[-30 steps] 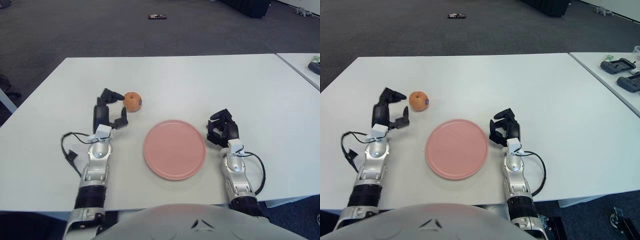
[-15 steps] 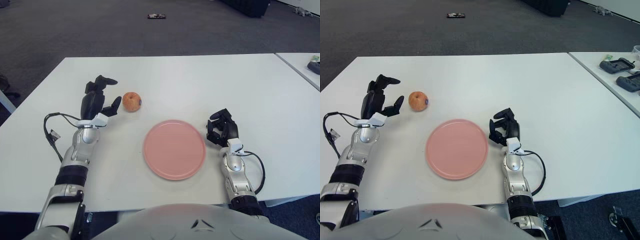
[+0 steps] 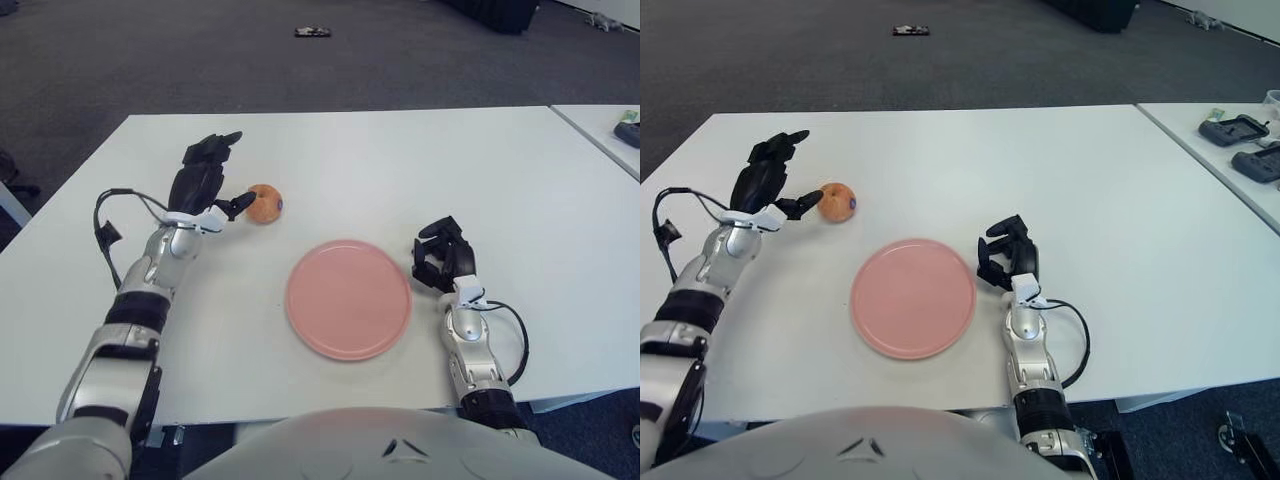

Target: Put the apple into the plate.

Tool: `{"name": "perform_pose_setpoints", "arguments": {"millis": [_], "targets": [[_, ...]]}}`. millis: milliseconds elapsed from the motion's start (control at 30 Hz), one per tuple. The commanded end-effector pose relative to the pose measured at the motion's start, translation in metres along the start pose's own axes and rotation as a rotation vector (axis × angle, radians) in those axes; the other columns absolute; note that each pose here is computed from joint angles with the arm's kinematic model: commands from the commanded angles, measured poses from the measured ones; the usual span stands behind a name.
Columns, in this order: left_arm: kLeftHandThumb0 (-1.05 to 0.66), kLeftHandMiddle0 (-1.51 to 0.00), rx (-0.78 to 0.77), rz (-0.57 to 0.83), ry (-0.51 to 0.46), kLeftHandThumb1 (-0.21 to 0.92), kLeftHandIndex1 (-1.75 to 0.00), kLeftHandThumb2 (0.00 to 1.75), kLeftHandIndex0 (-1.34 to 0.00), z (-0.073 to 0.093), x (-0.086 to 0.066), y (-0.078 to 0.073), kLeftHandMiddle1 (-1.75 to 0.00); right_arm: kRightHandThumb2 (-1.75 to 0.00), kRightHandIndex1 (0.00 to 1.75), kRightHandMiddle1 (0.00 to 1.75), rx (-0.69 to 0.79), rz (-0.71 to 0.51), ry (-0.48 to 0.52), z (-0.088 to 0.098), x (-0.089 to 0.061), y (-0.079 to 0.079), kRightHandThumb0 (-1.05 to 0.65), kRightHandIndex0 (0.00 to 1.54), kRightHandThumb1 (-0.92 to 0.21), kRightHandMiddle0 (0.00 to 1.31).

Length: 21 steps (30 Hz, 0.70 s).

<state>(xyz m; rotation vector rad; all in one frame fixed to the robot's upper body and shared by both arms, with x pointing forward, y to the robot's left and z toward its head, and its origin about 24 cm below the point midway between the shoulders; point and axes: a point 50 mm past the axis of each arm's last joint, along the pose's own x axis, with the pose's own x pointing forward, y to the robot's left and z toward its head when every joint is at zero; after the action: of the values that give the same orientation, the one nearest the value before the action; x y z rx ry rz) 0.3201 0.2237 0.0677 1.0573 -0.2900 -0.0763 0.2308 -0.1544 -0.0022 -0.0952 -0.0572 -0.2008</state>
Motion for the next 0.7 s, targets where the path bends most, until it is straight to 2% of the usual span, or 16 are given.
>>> {"name": "perform_pose_setpoints", "arguments": {"millis": [0,167,667], "targets": [[-1.03,0.00,0.072,-0.081,-0.007,0.49,-0.07,0.88,0.00,-0.002,0.008,0.003,-0.02,-0.99,1.53,1.75,-0.003,-0.010,0.016,-0.003,-0.001,-0.001,-0.40,0.55,-0.58,0.40],[-1.05,0.00,0.112,-0.172,-0.016,0.52,-0.01,0.85,0.00,-0.002,0.013,0.000,0.00,-0.99,1.52,1.75,-0.001,-0.009,0.020,-0.003,-0.002,-0.002,-0.40,0.55,-0.58,0.40],[-1.05,0.00,0.177,-0.342,-0.017,0.56,0.00,0.80,0.00,0.000,0.025,-0.018,0.00,-1.00,1.50,1.75,0.000,-0.010,0.000,-0.002,-0.003,-0.002,-0.40,0.57,-0.57,0.41]]}}
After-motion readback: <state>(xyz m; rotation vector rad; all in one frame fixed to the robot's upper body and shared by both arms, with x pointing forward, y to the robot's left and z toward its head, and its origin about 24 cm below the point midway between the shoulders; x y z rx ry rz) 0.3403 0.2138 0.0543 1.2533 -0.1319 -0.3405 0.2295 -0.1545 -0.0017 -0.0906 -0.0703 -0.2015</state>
